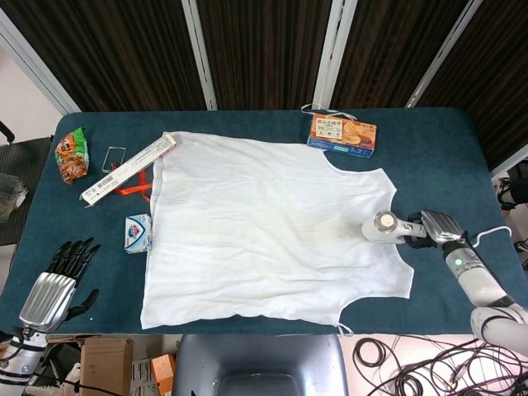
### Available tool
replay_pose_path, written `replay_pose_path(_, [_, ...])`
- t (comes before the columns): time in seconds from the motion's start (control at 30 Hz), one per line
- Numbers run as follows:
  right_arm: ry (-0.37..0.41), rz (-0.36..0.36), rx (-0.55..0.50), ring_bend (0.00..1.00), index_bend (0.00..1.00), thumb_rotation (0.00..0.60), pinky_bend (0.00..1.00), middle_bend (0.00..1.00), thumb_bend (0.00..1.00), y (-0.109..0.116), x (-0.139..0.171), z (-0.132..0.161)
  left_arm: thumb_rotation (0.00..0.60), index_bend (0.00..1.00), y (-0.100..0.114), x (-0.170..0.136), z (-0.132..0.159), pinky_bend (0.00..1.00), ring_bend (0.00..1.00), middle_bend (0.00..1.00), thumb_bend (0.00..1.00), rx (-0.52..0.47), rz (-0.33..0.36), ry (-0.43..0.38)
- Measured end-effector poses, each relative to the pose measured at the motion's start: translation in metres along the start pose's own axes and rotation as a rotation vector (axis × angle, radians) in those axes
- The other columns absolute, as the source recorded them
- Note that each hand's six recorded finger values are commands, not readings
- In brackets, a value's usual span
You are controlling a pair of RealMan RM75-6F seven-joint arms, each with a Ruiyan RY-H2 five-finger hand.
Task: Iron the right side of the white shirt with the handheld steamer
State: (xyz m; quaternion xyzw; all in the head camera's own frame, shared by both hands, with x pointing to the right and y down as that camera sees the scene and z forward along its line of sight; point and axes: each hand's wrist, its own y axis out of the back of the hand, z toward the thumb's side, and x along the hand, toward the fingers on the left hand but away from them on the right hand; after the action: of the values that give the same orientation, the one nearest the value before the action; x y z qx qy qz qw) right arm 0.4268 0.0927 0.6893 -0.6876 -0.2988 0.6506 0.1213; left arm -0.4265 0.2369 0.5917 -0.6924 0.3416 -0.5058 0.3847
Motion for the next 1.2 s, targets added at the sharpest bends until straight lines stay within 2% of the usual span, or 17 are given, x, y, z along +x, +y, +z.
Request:
replay_pose_path(0.07, [-0.015,-0.003,-0.018,0.92,0.95,0.600,0.98,1.00,0.92,-0.001,-0.002,-0.010,0.600,0.00,0.000,0.000,0.000,0.01,0.01,0.01,0.37,0.000,0.000,0.000])
replay_pose_path(0.13, [-0.027,-0.001,-0.045,0.84,0.85,0.600,0.91,0.96,0.92,-0.003,-0.005,-0.019,0.600,0.00,-0.001,0.000,0.000,0.01,0.01,0.01,0.37,-0.001,-0.004,-0.001])
replay_pose_path(0.2, [-0.031,0.004,-0.075,0.73,0.73,0.600,0.82,0.86,0.92,-0.006,-0.008,-0.024,0.600,0.00,-0.002,0.001,0.000,0.01,0.01,0.01,0.37,-0.002,-0.009,0.000])
replay_pose_path(0.33, [-0.018,0.017,-0.113,0.59,0.60,0.600,0.73,0.71,0.85,-0.012,-0.013,-0.028,0.600,0.00,-0.002,0.002,-0.002,0.01,0.02,0.01,0.37,-0.004,-0.010,0.006])
replay_pose_path(0.4, [-0.016,0.039,-0.114,0.49,0.50,0.600,0.66,0.61,0.78,-0.016,-0.014,-0.030,0.600,0.00,-0.001,0.002,-0.002,0.01,0.02,0.01,0.37,-0.004,-0.008,0.008])
replay_pose_path(0.47, [-0.025,0.069,-0.108,0.37,0.34,0.600,0.59,0.46,0.66,-0.020,-0.015,-0.033,0.600,0.00,-0.001,0.002,-0.002,0.01,0.02,0.01,0.37,-0.005,-0.010,0.009])
replay_pose_path(0.53, [-0.040,0.094,-0.101,0.30,0.24,0.600,0.55,0.37,0.57,-0.023,-0.015,-0.037,0.600,0.00,-0.001,0.002,-0.002,0.01,0.02,0.01,0.37,-0.006,-0.011,0.009])
replay_pose_path(0.6, [-0.044,0.100,-0.091,0.22,0.10,0.600,0.50,0.27,0.43,-0.021,-0.015,-0.040,0.600,0.00,-0.001,0.002,-0.002,0.01,0.02,0.01,0.37,-0.007,-0.010,0.009])
replay_pose_path(0.67, [-0.042,0.096,-0.097,0.16,0.02,0.600,0.48,0.20,0.35,-0.019,-0.015,-0.041,0.600,0.00,0.000,0.001,-0.002,0.01,0.02,0.01,0.37,-0.008,-0.008,0.009])
replay_pose_path(0.8, [-0.040,0.091,-0.079,0.05,0.00,0.600,0.40,0.07,0.22,-0.011,-0.010,-0.046,0.600,0.00,0.000,0.001,-0.003,0.01,0.02,0.01,0.37,-0.009,-0.006,0.010])
replay_pose_path(0.9, [-0.030,0.080,-0.066,0.00,0.00,0.600,0.36,0.02,0.18,-0.005,-0.004,-0.047,0.600,0.00,0.001,0.001,-0.002,0.01,0.02,0.02,0.37,-0.009,-0.005,0.009])
replay_pose_path(1.07, [0.004,0.053,-0.054,0.00,0.00,0.600,0.32,0.01,0.17,0.003,0.007,-0.046,0.600,0.00,0.000,0.001,-0.002,0.01,0.02,0.02,0.37,-0.010,-0.006,0.008])
replay_pose_path(1.2, [0.052,0.002,-0.030,0.00,0.00,0.600,0.29,0.00,0.17,0.013,0.023,-0.044,0.600,0.00,0.001,0.000,-0.002,0.01,0.02,0.02,0.37,-0.009,-0.001,0.008])
